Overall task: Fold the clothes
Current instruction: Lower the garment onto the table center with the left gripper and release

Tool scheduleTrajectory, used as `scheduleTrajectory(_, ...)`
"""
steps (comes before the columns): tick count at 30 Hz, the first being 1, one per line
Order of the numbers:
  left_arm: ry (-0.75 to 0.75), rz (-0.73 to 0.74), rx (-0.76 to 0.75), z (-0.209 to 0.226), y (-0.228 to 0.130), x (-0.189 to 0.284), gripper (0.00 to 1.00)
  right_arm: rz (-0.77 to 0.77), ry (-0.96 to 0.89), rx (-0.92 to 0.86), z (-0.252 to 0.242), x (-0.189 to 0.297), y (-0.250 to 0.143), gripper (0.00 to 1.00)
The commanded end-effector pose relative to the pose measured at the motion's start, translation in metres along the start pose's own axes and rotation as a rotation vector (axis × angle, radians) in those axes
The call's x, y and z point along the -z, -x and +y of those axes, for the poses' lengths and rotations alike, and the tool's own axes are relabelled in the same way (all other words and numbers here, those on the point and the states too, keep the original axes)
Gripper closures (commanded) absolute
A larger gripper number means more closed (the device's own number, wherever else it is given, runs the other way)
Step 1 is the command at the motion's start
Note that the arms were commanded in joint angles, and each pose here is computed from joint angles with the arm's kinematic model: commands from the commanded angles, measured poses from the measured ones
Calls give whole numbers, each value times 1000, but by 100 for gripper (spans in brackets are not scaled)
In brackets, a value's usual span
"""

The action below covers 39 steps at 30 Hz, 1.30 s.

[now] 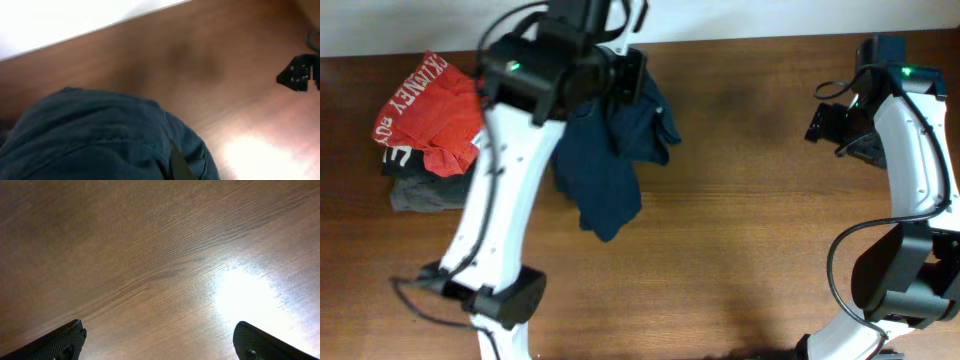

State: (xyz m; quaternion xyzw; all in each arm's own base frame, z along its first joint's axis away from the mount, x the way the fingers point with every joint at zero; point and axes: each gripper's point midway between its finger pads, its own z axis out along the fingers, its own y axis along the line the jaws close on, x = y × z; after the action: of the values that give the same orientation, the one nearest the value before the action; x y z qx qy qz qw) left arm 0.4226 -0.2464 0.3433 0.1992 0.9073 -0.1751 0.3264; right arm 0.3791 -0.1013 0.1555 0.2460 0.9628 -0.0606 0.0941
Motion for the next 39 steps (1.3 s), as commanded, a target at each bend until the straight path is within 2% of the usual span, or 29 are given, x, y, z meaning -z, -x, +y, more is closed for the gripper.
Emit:
scheduleTrajectory(1,-161,-24,0,-50,8,-12,100,-26,56,85,10,15,0,1)
scheduleTrajectory(7,-149,6,17,-58,1,-25,100,-24,60,84,10,15,-1,1)
scheduleTrajectory(14,-201,221,62,-63,-45,-51,100,-24,59,84,10,15,-1,1)
scheduleTrajectory(17,-199,284,20,-61,-61,-60,100,-25,59,84,10,15,0,1)
scheduleTrajectory(21,-336,261,-26,-86,-55,-60,100,-25,60,84,10,15,0,1)
scheduleTrajectory(25,-481,188,14,-112,-34,-53,100,-25,60,84,10,15,0,1)
scheduleTrajectory(30,-576,193,44,-127,-30,-39,100,-26,60,84,10,15,0,1)
scheduleTrajectory(36,-575,204,28,-130,-35,5,100,-28,61,83,10,14,1,1)
scheduleTrajectory(39,-564,236,21,-129,-47,32,100,-34,77,-3,10,14,4,1)
